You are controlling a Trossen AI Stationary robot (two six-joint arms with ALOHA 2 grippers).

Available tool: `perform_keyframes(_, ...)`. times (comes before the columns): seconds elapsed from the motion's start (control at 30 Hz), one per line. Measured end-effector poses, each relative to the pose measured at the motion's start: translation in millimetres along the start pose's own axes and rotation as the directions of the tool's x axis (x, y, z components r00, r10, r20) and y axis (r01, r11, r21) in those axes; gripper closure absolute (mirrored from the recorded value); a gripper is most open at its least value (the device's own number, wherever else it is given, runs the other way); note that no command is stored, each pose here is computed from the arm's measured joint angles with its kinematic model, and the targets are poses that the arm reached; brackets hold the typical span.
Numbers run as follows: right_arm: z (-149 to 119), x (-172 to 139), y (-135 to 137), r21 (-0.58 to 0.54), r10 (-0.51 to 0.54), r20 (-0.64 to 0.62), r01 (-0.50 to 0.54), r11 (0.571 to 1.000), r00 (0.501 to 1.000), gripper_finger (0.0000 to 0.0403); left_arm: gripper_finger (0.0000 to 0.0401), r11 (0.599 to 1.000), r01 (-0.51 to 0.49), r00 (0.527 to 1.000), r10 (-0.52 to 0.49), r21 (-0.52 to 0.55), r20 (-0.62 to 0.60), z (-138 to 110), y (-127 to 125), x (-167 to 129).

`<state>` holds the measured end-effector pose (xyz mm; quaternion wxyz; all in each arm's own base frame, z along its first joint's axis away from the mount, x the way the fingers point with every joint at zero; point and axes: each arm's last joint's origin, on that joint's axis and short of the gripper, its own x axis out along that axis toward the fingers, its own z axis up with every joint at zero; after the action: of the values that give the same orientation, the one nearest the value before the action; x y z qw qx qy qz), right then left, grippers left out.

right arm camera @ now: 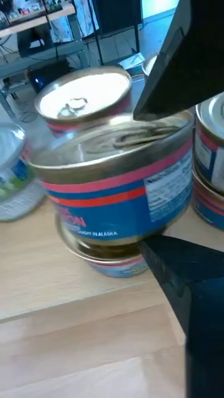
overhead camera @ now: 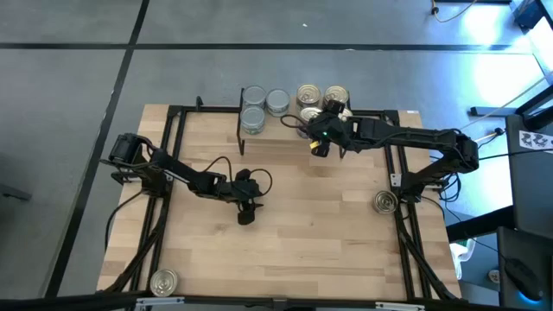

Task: Stack canned seafood by type on shelf
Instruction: Stack the blue pink tuna can on top of the other blue pink tuna can on the shelf, then put the blue pink tuna can on the shelf

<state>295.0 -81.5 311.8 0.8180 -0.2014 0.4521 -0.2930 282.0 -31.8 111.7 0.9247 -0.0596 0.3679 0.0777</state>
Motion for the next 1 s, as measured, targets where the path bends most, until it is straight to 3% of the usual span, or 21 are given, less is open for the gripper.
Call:
perform_keyframes(0.47, 4.8, -6.5, -4.1, 0.054, 0.062, 0.019, -0.063, 0.997, 0.998, 0.0095, 0.0193, 1.0, 0.001, 1.0, -0.001, 0.0, 0.001, 0.1, 0.0, 0.0)
perform_keyframes(0.67, 15.0, -46.3, 5.3, 0.065, 0.165, -0.008, -0.164, 0.984, 0.986, 0.0095, 0.0193, 1.0, 0.001, 1.0, -0.001, 0.0, 0.001, 0.1, 0.0, 0.0)
perform_keyframes(0.77, 11.8, -68.8, 19.6, 0.099, 0.299, -0.057, -0.292, 0.951, 0.953, 0.0095, 0.0193, 1.0, 0.001, 1.0, -0.001, 0.0, 0.001, 0.1, 0.0, 0.0)
perform_keyframes(0.87, -3.0, -84.1, 40.4, 0.16, 0.437, -0.189, -0.411, 0.897, 0.879, 0.0098, 0.0193, 1.0, 0.001, 1.0, -0.001, 0.0, 0.001, 0.1, 0.0, 0.0)
perform_keyframes(1.0, -32.1, -90.3, 69.7, 0.247, 0.469, -0.396, -0.401, 0.882, 0.789, 0.012, 0.0193, 1.0, 0.001, 1.0, -0.001, 0.0, 0.002, 0.2, -0.1, 0.0)
